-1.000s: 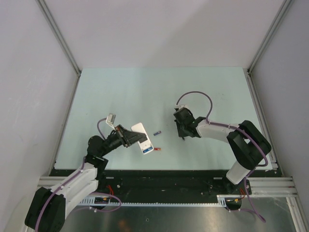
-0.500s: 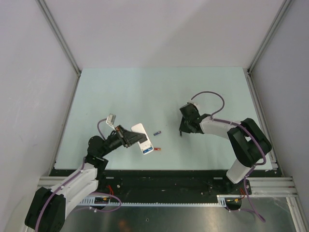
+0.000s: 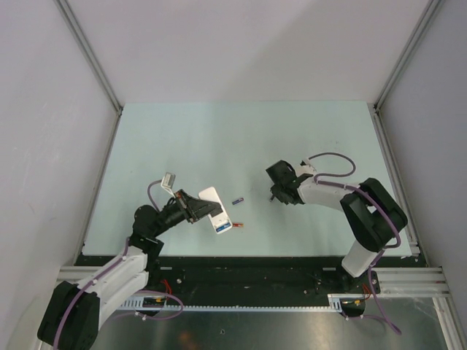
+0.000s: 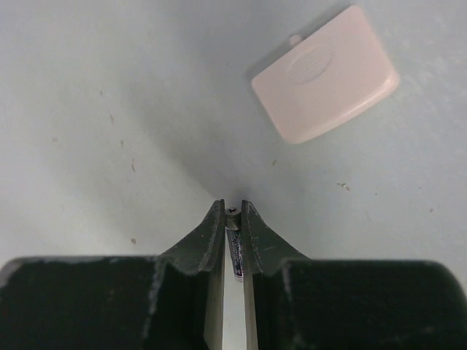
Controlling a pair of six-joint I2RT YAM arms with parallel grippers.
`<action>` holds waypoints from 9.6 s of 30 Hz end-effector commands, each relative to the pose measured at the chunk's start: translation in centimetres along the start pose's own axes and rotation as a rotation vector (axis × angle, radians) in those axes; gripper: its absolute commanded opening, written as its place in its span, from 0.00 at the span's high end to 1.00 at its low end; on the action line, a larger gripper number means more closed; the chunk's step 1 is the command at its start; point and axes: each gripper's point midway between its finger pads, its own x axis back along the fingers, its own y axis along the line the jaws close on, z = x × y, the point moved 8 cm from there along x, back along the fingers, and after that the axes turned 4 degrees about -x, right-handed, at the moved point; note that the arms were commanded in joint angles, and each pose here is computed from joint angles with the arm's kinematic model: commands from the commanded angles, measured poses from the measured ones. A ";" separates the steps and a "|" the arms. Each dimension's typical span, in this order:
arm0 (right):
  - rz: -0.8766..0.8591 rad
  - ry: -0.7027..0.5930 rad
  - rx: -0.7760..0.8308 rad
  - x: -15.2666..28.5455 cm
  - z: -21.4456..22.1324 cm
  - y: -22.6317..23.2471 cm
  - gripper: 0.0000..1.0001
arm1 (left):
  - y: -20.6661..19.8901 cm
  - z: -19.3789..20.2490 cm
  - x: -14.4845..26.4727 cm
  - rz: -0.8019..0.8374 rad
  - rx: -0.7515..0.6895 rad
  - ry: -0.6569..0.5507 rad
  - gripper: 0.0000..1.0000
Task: Load the batteries into the remote control
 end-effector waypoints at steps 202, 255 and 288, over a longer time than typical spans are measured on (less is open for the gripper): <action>-0.368 -0.119 1.188 23.7 4.4 9.0 0.75 | -2.0 -5.4 -10.1 0.073 0.178 -0.037 1.00; -0.457 -0.155 1.036 26.7 3.0 10.5 0.32 | -1.3 -5.3 -10.1 0.043 0.195 -0.090 1.00; -1.141 0.267 0.336 23.8 -3.6 3.7 0.27 | -3.1 -5.1 -9.8 0.177 0.143 -0.022 1.00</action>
